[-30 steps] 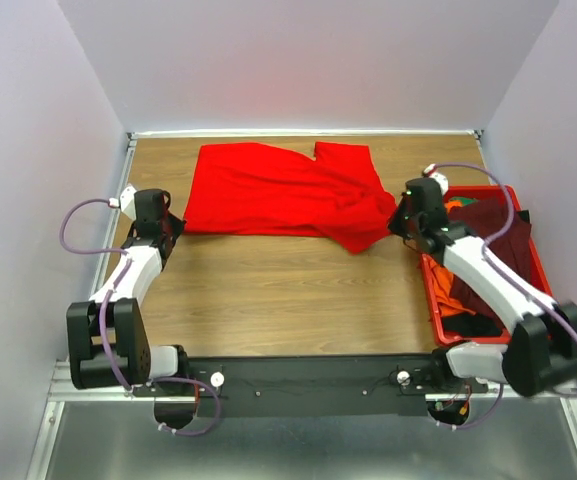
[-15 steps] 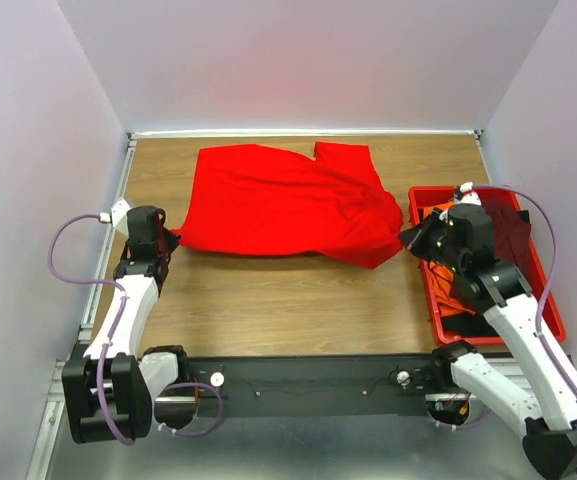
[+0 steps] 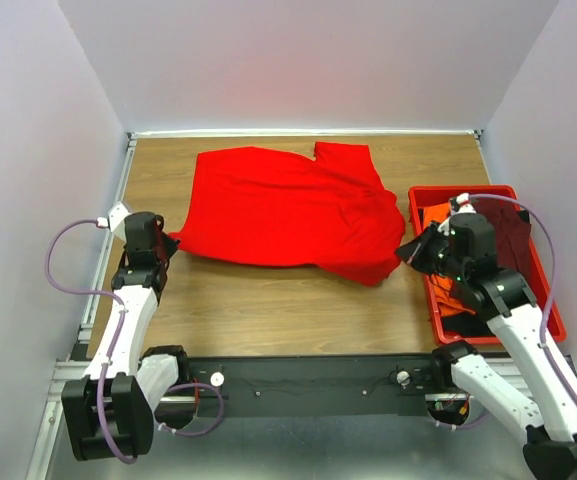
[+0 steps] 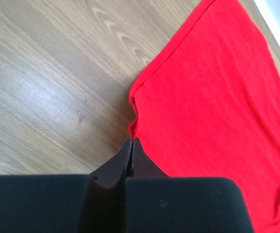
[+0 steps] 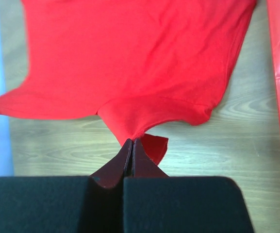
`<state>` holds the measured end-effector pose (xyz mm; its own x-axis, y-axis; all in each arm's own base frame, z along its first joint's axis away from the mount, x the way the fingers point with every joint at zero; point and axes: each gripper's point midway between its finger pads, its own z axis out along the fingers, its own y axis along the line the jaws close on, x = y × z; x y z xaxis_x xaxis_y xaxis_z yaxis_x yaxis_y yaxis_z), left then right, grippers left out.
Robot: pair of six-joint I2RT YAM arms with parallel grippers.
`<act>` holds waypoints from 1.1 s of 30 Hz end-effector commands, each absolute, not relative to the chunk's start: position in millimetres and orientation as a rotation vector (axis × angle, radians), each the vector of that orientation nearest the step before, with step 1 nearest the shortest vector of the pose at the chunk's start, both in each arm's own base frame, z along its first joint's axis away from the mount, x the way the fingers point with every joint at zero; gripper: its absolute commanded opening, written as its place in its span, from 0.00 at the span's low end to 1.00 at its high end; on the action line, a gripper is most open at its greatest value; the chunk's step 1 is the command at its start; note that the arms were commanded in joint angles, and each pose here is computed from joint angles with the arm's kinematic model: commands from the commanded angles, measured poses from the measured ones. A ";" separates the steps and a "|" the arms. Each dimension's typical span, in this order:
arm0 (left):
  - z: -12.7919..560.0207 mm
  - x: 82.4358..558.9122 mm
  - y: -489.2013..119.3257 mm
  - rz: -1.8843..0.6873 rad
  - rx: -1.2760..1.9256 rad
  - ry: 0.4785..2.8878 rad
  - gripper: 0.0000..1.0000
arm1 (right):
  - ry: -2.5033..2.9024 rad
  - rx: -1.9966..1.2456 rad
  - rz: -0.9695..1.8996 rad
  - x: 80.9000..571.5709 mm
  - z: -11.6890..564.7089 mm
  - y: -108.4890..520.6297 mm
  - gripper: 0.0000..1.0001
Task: Fold and stack the t-shirts
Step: Flatten the tshirt out
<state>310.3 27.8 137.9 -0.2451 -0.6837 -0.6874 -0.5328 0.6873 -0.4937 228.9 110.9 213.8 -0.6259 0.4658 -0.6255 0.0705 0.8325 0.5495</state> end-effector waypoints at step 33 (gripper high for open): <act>189.4 295.0 70.5 -0.027 -0.974 1.818 0.00 | 2.277 0.269 0.964 190.8 221.2 159.4 0.00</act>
<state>300.7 45.2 170.0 -0.2016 -0.6600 -0.7237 -0.5523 0.6868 -0.4725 196.0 143.5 205.7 -0.7382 0.4293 -0.5203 -0.0165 0.7596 0.6502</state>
